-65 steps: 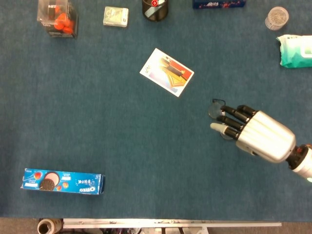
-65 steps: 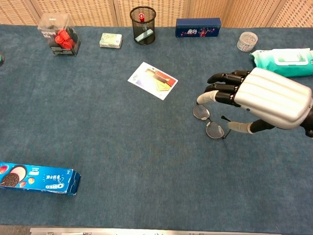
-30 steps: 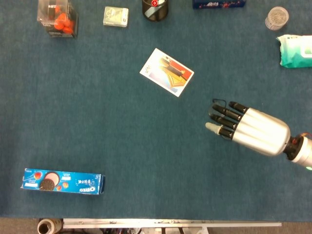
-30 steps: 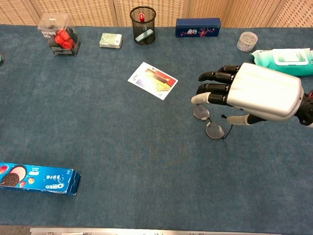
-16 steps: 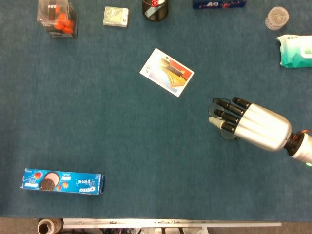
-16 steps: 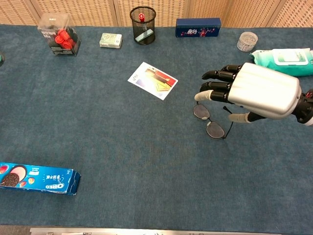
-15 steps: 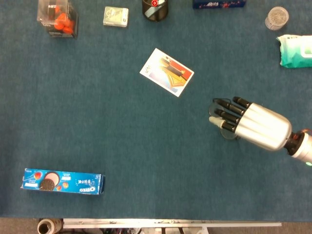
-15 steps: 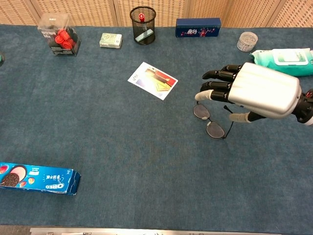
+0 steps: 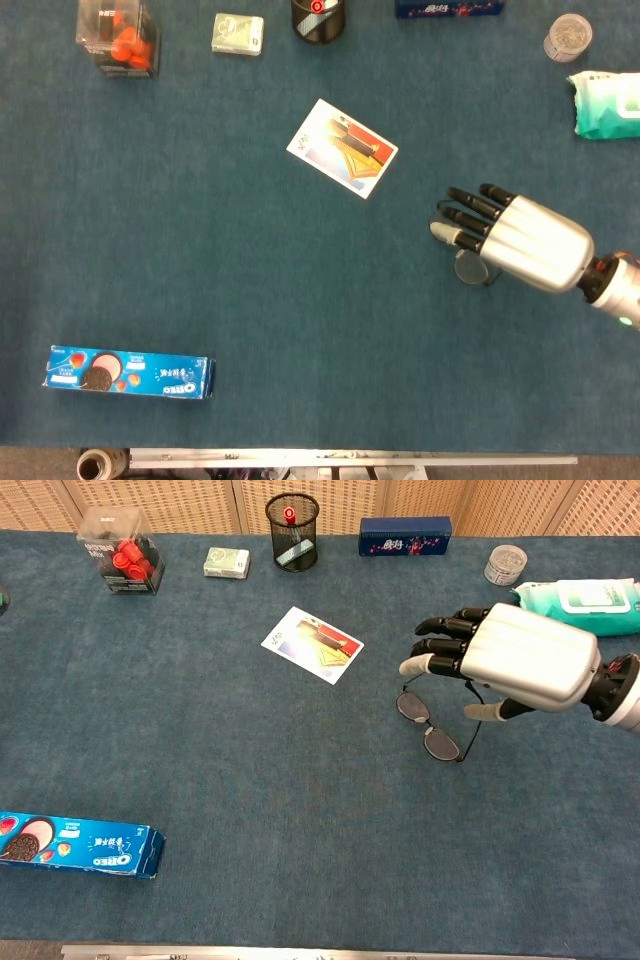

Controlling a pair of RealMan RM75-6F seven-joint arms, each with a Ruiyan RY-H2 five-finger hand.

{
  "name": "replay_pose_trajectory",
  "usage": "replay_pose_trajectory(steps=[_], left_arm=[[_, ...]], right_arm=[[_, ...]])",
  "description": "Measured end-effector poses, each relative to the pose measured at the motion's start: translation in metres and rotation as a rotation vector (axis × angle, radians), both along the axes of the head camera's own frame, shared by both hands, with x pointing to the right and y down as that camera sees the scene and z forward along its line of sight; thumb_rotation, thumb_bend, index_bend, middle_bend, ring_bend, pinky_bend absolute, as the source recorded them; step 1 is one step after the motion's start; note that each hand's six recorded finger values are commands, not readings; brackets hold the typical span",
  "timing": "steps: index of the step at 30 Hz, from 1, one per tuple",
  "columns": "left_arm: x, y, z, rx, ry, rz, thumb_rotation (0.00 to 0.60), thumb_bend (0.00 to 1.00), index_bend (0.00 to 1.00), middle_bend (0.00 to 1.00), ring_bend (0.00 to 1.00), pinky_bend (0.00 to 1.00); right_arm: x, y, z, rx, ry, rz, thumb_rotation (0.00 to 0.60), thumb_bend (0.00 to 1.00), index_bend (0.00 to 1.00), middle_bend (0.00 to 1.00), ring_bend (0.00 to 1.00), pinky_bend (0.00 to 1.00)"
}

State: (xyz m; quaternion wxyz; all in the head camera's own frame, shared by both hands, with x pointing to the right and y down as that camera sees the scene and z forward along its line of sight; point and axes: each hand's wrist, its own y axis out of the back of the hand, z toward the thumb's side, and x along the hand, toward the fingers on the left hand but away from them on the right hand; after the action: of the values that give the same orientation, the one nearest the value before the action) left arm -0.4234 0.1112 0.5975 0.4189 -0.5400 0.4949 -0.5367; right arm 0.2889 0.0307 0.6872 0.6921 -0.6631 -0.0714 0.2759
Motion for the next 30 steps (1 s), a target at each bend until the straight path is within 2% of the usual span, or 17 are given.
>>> replay_pose_trajectory(steps=[11, 19, 30], left_arm=[[0.001, 0.001, 0.001, -0.003, -0.003, 0.006, 0.6, 0.59, 0.49, 0.39, 0.36, 0.45], [0.003, 0.001, 0.003, -0.013, -0.006, 0.01, 0.6, 0.59, 0.49, 0.39, 0.36, 0.45], [0.004, 0.001, 0.003, -0.013, -0.003, 0.013, 0.6, 0.59, 0.49, 0.39, 0.36, 0.45]], right_arm=[[0.003, -0.01, 0.015, -0.022, 0.005, 0.031, 0.6, 0.14, 0.27, 0.3, 0.17, 0.35], [-0.004, -0.016, 0.028, -0.053, -0.024, 0.041, 0.6, 0.14, 0.27, 0.3, 0.17, 0.35], [-0.024, -0.006, 0.034, -0.088, -0.083, -0.001, 0.6, 0.14, 0.27, 0.3, 0.17, 0.35]])
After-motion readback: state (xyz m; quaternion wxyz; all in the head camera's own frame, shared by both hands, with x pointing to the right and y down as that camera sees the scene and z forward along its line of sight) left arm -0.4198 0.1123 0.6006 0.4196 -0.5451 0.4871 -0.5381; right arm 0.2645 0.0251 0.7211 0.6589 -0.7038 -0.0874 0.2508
